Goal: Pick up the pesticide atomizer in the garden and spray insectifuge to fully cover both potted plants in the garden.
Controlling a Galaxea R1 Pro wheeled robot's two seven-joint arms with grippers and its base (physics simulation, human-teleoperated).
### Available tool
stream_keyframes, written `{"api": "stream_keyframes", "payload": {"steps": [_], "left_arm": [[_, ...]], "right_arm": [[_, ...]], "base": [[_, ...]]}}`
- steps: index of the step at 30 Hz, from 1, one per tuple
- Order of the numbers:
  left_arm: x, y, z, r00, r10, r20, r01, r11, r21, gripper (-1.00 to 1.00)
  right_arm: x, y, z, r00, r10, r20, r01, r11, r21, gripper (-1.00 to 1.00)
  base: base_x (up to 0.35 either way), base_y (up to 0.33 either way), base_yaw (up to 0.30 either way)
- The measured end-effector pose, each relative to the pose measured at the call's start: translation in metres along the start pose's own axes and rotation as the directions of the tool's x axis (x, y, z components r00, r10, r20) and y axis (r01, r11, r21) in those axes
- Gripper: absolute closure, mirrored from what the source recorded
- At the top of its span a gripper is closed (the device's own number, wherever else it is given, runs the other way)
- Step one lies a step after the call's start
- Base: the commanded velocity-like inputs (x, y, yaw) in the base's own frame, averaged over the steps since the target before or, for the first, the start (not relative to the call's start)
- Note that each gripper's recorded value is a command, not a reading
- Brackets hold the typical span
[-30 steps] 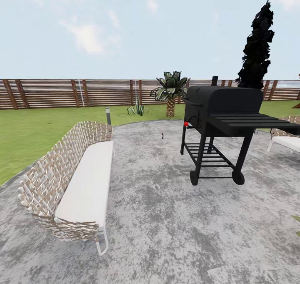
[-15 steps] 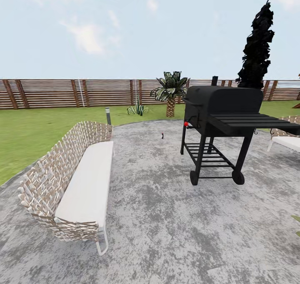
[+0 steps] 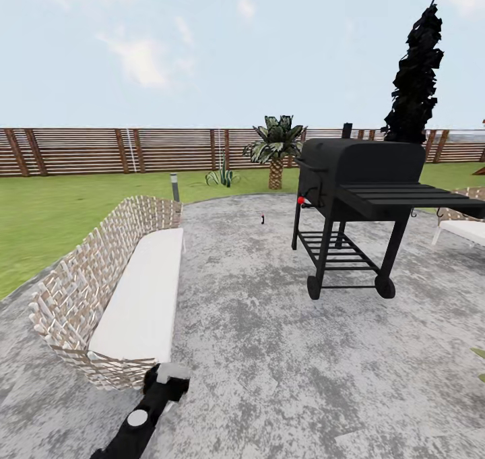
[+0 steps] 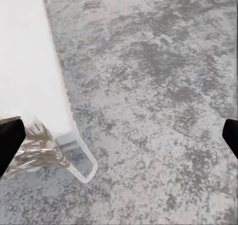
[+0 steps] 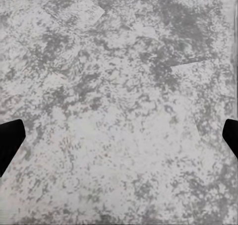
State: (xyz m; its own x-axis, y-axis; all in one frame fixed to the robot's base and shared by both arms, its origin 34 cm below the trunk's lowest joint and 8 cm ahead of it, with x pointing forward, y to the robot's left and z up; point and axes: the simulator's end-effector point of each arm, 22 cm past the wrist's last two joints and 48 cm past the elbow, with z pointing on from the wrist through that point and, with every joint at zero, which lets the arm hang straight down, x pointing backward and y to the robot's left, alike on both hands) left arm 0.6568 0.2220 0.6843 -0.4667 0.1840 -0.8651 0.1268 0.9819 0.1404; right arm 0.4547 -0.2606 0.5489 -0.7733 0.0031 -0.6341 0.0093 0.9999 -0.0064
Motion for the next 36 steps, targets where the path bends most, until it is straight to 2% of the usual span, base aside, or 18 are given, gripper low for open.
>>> {"api": "stream_keyframes", "payload": {"steps": [3, 6, 11, 14, 18, 36], "left_arm": [[-0.046, -0.005, 0.013, 0.997, -0.047, 0.068, 0.047, 0.999, 0.005, -1.00], [-0.075, -0.009, 0.019, 0.992, -0.064, 0.109, 0.063, 0.998, 0.011, -1.00], [-0.082, -0.009, 0.021, 0.990, -0.079, 0.118, 0.078, 0.997, 0.014, -1.00], [-0.082, -0.007, 0.021, 0.985, -0.127, 0.118, 0.127, 0.992, 0.013, -1.00], [-0.082, -0.005, 0.021, 0.980, -0.161, 0.118, 0.160, 0.987, 0.013, -1.00], [-0.080, -0.003, 0.021, 0.978, -0.171, 0.116, 0.171, 0.985, 0.012, -1.00]], "right_arm": [[-0.023, 0.001, -0.001, 0.999, 0.002, 0.048, -0.002, 1.000, -0.001, -1.00], [-0.035, 0.001, -0.002, 0.997, 0.003, 0.073, -0.003, 1.000, 0.001, -1.00], [-0.039, -0.001, -0.002, 0.997, -0.003, 0.080, 0.003, 1.000, 0.001, -1.00], [-0.043, -0.002, -0.002, 0.996, -0.008, 0.089, 0.008, 1.000, 0.001, -1.00], [-0.046, 0.000, -0.003, 0.995, -0.010, 0.094, 0.011, 1.000, -0.002, -1.00], [-0.047, -0.004, -0.003, 0.995, -0.005, 0.097, 0.004, 1.000, 0.003, -1.00]], "base": [[0.000, 0.000, 0.000], [0.000, 0.000, 0.000], [0.000, 0.000, 0.000], [0.000, 0.000, 0.000], [0.008, 0.000, 0.000], [0.234, -0.192, 0.000]]}}
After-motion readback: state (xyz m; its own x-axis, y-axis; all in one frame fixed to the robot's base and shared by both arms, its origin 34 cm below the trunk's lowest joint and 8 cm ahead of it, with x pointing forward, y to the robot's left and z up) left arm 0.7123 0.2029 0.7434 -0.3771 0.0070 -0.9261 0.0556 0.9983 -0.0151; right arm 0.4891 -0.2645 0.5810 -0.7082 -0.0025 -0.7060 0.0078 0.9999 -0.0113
